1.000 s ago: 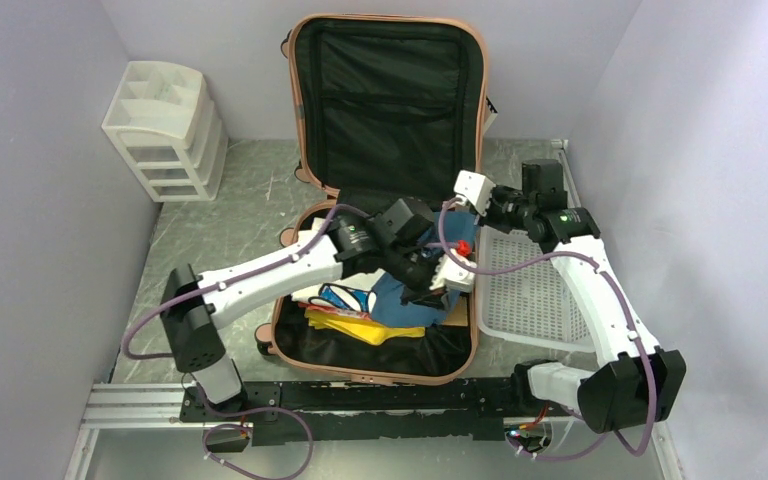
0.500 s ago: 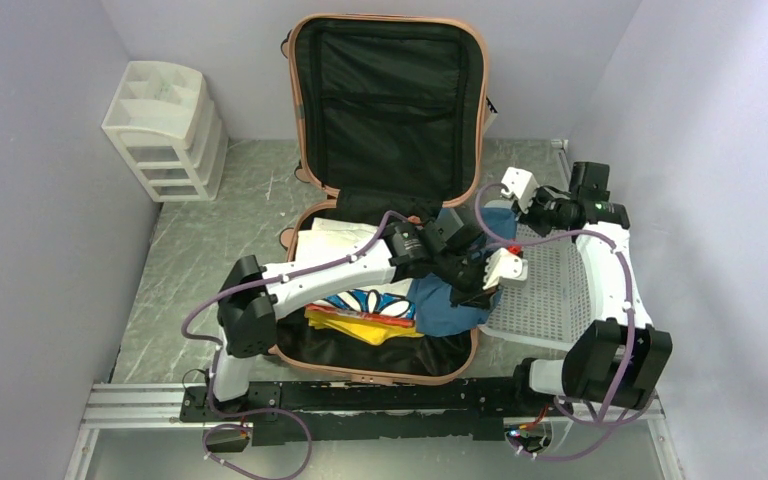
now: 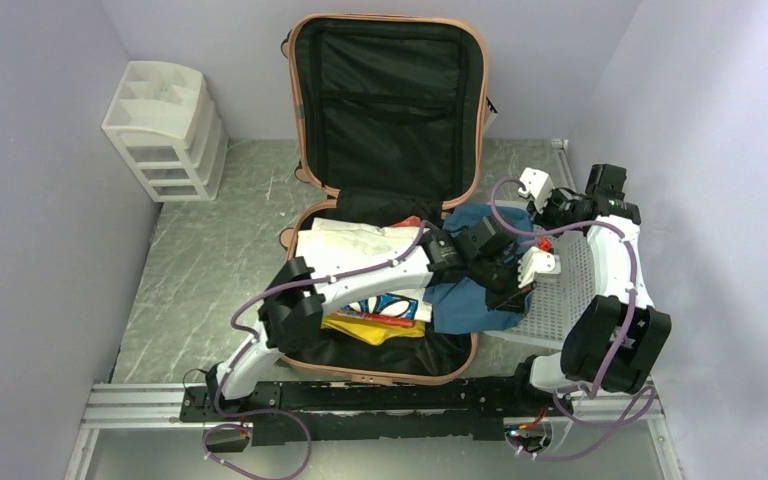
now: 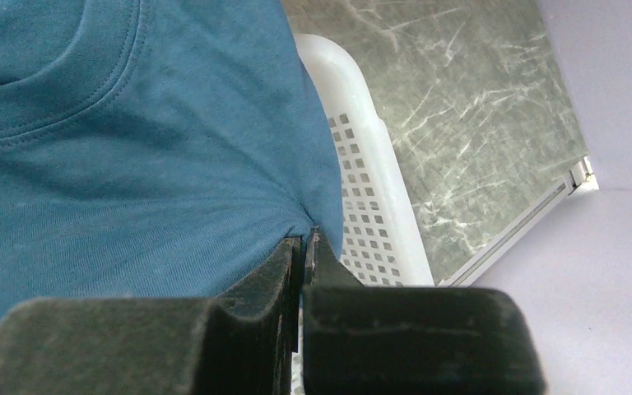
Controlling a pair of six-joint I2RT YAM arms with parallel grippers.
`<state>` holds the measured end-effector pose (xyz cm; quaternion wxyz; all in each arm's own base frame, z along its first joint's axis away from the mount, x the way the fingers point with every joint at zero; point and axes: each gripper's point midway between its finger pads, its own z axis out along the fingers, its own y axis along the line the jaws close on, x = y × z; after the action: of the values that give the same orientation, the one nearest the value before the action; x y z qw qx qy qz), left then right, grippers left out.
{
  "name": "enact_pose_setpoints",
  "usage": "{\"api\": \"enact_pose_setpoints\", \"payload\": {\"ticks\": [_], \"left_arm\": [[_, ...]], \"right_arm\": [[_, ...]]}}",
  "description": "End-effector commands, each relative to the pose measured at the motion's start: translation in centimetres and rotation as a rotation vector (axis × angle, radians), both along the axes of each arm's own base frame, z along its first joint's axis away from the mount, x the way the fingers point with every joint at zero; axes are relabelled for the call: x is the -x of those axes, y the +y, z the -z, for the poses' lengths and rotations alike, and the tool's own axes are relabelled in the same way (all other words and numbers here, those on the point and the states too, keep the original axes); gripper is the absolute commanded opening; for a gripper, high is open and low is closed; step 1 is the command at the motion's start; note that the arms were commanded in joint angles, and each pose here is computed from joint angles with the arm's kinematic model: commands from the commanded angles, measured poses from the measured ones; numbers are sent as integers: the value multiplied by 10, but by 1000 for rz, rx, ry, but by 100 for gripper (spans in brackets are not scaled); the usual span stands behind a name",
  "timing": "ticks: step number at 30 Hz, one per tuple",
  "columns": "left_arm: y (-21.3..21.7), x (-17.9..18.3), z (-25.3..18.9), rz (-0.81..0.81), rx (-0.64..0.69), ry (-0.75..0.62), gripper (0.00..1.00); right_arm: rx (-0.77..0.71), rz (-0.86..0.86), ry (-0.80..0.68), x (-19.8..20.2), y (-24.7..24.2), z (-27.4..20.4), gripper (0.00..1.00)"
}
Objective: Open, take out, and arrange the luggage
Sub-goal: Pick up the clothes from the luggage.
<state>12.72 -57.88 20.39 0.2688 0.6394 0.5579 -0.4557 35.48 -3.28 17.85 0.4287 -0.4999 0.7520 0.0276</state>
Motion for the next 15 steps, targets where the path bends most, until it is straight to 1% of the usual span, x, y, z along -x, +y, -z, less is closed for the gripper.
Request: {"api": "enact_pose_setpoints", "payload": {"ticks": [1,7,11,15], "left_arm": [[-26,37,-12,76,54,107,5],[-47,32,-10,47,102,103,5],[-58,35,-9,45,123,167,5],[-67,41,-4,61,133,233,5]], "right_arm": [[85,-7,-178,-33,-19,-25,0],[103,15,-153,-36,-39,-15,0],[122,2,-114,-29,-53,-9,0],[177,2,-96,-20,-66,4,0]]}}
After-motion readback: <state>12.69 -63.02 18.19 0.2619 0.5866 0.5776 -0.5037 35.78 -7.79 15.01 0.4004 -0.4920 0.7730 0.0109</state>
